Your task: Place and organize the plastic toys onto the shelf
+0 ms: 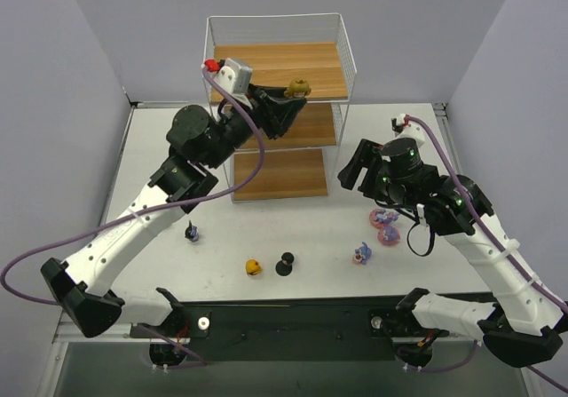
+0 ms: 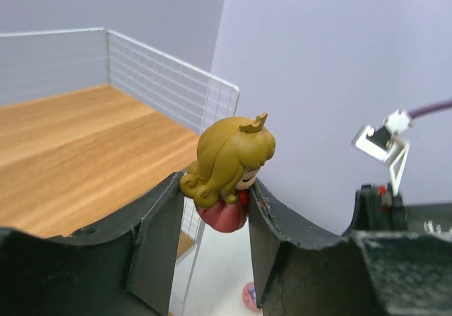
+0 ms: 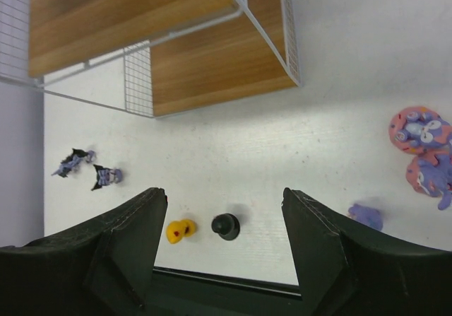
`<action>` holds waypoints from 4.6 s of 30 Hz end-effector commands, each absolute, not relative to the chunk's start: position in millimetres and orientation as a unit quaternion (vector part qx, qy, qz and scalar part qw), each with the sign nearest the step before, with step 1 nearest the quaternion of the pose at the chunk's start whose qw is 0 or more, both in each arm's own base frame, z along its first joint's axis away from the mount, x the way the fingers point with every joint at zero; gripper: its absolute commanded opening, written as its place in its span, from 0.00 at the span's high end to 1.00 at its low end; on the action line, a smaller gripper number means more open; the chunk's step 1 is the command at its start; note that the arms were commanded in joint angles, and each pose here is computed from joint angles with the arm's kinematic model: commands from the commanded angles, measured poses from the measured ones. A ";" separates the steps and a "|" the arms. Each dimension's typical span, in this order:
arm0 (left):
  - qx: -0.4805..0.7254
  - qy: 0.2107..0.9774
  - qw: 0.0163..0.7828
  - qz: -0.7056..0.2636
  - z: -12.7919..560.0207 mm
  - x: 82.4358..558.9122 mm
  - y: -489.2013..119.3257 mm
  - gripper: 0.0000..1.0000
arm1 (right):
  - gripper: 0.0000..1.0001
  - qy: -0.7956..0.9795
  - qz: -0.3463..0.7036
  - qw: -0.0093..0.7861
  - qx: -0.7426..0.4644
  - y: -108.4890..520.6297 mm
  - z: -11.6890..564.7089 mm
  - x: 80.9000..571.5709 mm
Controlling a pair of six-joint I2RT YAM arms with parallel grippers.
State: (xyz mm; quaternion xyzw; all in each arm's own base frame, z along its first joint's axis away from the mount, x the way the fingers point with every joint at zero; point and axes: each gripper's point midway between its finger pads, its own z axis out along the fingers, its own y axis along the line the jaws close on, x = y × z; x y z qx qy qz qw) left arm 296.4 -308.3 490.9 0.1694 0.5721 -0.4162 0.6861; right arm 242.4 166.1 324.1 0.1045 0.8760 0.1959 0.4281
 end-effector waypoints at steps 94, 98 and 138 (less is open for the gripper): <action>0.215 0.679 0.650 -0.265 425.8 406.9 -381.4 0.39 | 0.33 0.892 0.133 0.410 0.135 105.1 254.2 232.0; 0.215 0.677 0.651 -0.267 429.1 404.5 -380.6 0.33 | 0.33 0.892 0.133 0.410 0.138 104.3 254.2 232.4; 0.082 0.697 0.647 -0.297 453.4 253.4 -201.6 0.03 | 0.24 0.901 0.187 0.387 0.050 154.2 257.3 218.1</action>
